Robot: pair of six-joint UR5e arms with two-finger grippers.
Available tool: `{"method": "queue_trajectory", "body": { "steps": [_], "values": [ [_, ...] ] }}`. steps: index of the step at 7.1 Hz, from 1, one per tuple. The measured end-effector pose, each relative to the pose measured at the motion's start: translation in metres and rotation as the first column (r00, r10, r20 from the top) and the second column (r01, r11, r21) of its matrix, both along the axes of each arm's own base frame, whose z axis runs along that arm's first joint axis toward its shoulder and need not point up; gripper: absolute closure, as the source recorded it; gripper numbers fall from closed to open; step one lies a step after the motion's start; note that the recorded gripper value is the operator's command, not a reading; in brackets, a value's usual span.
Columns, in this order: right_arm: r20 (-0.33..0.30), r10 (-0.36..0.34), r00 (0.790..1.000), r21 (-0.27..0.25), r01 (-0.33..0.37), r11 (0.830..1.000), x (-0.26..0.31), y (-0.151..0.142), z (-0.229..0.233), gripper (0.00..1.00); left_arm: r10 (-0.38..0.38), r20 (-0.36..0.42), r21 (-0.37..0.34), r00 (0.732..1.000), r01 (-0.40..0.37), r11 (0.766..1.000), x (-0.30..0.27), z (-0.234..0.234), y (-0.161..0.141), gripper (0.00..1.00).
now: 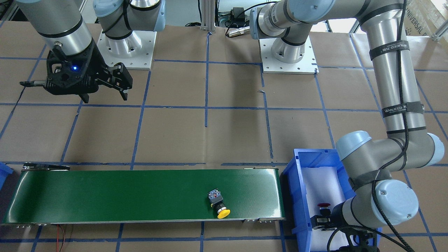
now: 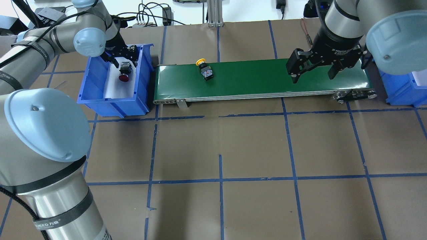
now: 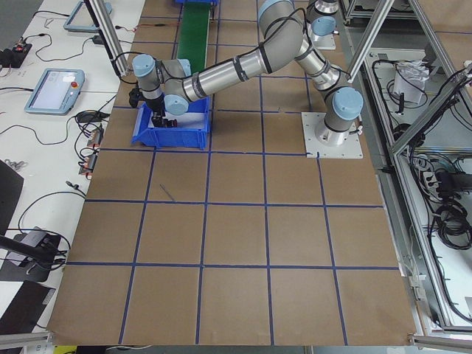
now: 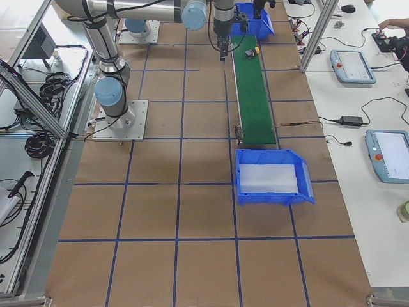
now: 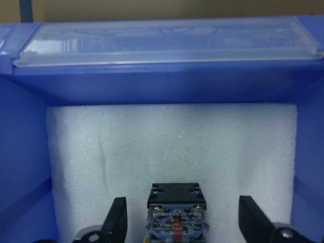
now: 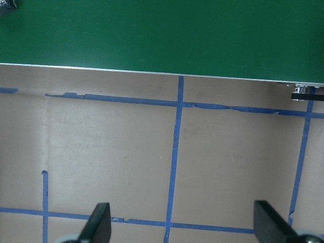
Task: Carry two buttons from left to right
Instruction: 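Lower the left gripper and grasp the red-capped button, then lift the red button and place it on the conveyor belt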
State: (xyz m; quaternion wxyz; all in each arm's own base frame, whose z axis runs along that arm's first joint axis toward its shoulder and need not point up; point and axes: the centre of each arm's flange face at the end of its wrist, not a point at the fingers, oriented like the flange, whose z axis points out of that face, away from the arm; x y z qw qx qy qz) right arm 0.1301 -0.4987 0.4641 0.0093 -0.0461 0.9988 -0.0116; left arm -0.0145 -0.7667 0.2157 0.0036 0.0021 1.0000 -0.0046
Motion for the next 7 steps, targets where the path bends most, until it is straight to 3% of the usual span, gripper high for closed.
{"method": "queue_trajectory", "body": {
  "steps": [1,4,7],
  "values": [
    [0.0,0.0,1.0,0.0,0.0,1.0,0.0,0.0,0.0,0.0,0.0,0.002,0.0,1.0,0.0,1.0,0.0,0.001,0.0,0.73],
    [0.0,0.0,1.0,0.0,0.0,1.0,0.0,0.0,0.0,0.0,-0.002,0.016,-0.037,1.0,0.003,0.999,-0.001,0.027,-0.001,0.73],
    [0.0,0.0,1.0,0.0,0.0,1.0,0.0,0.0,0.0,0.0,-0.003,0.045,-0.074,0.999,0.006,0.997,-0.005,0.114,0.021,0.73]
  ]
}}
